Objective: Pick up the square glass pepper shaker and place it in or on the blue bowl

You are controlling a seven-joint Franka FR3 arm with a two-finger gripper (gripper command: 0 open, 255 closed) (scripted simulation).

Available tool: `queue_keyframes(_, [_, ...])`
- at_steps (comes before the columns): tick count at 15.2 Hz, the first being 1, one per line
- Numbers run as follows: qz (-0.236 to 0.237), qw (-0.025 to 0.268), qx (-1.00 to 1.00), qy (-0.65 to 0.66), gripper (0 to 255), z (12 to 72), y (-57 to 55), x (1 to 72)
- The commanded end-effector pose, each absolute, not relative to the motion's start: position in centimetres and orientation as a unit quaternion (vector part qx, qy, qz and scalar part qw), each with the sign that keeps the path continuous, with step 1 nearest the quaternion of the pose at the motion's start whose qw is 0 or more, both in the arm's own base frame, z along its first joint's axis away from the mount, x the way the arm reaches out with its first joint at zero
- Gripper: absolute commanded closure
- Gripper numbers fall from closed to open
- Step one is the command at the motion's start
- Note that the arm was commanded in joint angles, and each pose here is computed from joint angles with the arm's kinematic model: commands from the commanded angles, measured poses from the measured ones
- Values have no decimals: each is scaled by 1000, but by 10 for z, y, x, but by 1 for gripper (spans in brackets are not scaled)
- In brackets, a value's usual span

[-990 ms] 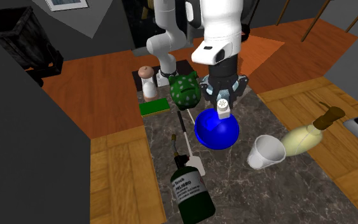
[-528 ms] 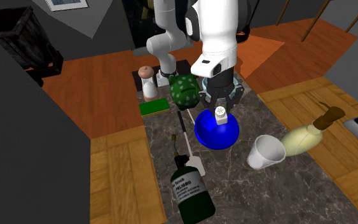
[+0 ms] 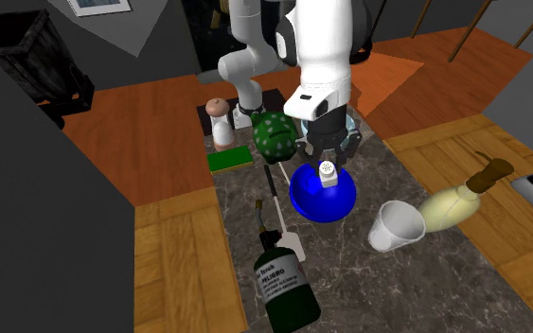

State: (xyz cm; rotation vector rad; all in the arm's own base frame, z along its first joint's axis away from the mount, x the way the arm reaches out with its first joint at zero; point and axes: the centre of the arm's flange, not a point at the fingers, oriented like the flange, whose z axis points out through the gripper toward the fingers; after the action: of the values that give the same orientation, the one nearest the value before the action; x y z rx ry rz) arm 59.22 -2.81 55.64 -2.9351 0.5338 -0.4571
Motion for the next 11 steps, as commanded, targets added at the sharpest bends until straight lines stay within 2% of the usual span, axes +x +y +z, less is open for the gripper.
queue_keyframes(1, [-151,62,-971,177,0,556,-28,592])
queue_keyframes(6, [-151,62,-971,177,0,556,-28,592])
queue_keyframes(11, [-151,62,-971,177,0,604,-31,576])
